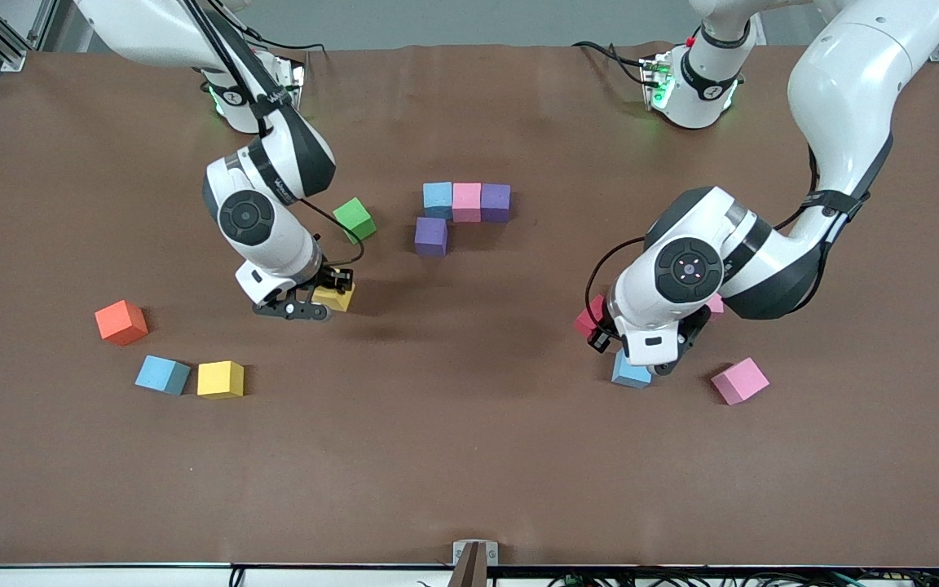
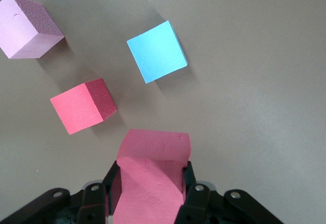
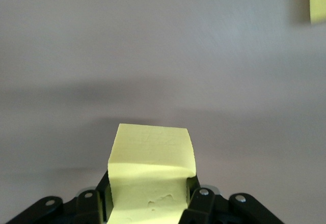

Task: Arrange 11 blocks into digit 3
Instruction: 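Carry the yellow cube with the right gripper below the purple cube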

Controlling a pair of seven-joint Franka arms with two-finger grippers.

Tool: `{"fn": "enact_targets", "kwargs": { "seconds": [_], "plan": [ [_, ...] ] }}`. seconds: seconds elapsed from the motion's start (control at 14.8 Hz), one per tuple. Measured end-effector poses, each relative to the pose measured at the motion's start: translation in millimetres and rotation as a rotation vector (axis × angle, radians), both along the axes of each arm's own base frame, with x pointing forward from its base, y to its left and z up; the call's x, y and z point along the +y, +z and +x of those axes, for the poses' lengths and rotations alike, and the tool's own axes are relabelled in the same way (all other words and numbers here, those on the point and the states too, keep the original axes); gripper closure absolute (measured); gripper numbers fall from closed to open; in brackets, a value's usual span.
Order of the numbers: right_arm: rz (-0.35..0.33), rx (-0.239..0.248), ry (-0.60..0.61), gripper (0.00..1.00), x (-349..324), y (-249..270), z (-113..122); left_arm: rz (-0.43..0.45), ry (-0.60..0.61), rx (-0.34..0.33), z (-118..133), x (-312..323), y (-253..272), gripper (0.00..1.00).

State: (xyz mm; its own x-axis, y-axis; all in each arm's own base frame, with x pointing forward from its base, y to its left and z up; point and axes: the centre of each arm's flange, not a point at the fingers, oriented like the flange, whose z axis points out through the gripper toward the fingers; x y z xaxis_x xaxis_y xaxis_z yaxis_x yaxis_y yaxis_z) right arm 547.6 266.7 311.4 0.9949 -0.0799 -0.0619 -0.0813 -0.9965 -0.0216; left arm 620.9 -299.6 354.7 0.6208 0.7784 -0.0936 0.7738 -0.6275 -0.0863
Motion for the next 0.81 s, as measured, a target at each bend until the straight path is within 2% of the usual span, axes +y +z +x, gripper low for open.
{"fn": "enact_targets", "kwargs": {
  "seconds": [0.14, 0.2, 0.54, 0.81],
  "plan": [
    [0.032, -0.030, 0.034, 0.43, 35, 22, 17, 0.000, 0.000, 0.000, 0, 0, 0, 0.50],
    [0.042, -0.030, 0.057, 0.43, 54, 19, 19, 0.000, 0.000, 0.000, 0, 0, 0, 0.50],
    [0.043, 0.061, 0.107, 0.43, 115, -52, 5, 0.000, 0.000, 0.000, 0, 0, 0, 0.50],
    [0.024, 0.101, 0.143, 0.43, 137, -78, -13, 0.000, -0.003, 0.003, -1, -1, -2, 0.50]
  ]
}}
